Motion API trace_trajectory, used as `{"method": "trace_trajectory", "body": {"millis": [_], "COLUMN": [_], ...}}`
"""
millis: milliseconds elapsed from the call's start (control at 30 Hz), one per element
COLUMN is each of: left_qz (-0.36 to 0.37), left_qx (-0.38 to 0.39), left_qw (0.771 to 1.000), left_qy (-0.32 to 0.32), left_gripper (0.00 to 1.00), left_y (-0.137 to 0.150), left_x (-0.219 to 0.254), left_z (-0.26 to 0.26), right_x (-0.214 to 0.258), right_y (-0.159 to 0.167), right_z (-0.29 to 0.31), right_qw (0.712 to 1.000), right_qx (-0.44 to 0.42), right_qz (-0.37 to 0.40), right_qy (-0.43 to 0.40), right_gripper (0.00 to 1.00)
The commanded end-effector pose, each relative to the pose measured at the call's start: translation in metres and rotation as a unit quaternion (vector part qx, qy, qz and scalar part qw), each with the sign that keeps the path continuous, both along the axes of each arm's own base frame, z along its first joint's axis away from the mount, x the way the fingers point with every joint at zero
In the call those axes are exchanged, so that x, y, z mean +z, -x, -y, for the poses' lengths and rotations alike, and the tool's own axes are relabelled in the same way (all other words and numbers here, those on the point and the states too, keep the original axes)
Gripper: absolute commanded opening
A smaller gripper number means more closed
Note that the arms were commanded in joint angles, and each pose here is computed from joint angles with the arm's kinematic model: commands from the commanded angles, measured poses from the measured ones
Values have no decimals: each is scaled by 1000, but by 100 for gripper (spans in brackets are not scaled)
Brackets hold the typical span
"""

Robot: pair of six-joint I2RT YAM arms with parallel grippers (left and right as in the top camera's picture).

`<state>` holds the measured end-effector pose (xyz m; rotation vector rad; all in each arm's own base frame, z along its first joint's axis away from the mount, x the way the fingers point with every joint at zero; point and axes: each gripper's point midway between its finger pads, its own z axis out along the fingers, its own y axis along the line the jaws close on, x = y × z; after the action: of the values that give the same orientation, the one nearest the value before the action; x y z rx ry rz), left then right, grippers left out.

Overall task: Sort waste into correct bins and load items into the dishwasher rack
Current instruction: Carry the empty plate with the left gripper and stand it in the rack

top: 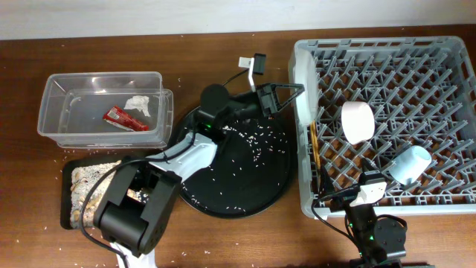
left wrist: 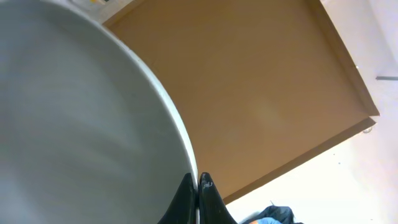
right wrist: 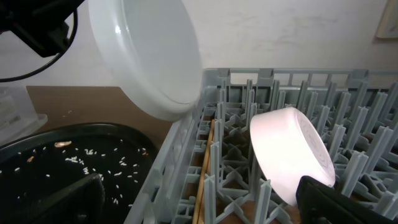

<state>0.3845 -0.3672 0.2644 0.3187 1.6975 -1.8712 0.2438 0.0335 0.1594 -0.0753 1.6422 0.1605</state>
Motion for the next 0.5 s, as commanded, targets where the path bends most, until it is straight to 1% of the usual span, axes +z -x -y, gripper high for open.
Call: {"method": "trace_trajectory", "body": {"millis": [0, 67, 100, 167, 200, 233, 267, 300, 333, 367, 400, 433, 467], "left_qz": [2, 0, -18, -69, -80, -86, -69, -51, -34, -16, -15, -32, -46], "left_qx": [23, 24, 25, 34, 35, 35, 34, 36, 38, 41, 45, 52, 67], "left_qw": [1000, 1000, 1000, 995, 993, 991, 992, 993, 993, 993, 992, 990, 983], "left_qy": [14, 13, 1, -61, -77, -92, -97, -101, -106, -110, -117, -130, -167], "left_gripper": [0, 0, 0, 1, 6, 23, 45, 64, 79, 99, 99, 99, 99], "left_y": [-7, -8, -10, -15, -14, -13, -13, -13, -15, -17, -21, -26, -34], "left_x": [10, 11, 2, -38, -48, -57, -57, -57, -57, -57, -59, -64, -71], "left_z": [5, 6, 7, 10, 11, 12, 12, 12, 10, 7, 1, -8, -27], "right_x": [-2, -2, -2, -2, -2, -2, -2, -2, -2, -2, -2, -2, -2], "right_y": [0, 0, 0, 0, 0, 0, 0, 0, 0, 0, 0, 0, 0], "right_z": [1, 1, 1, 1, 1, 1, 1, 1, 1, 1, 1, 1, 1], "right_qw": [1000, 1000, 1000, 1000, 1000, 1000, 1000, 1000, 1000, 1000, 1000, 1000, 1000], "right_qx": [-1, -1, -1, -1, -1, -1, -1, -1, -1, -1, -1, -1, -1], "right_qz": [-1, -1, -1, -1, -1, -1, -1, -2, -2, -2, -2, -2, -2], "right_qy": [-3, -2, -2, -2, -3, -3, -2, -2, -2, -3, -2, -2, -2], "right_gripper": [98, 98, 98, 98, 98, 98, 98, 98, 98, 98, 98, 98, 98]}}
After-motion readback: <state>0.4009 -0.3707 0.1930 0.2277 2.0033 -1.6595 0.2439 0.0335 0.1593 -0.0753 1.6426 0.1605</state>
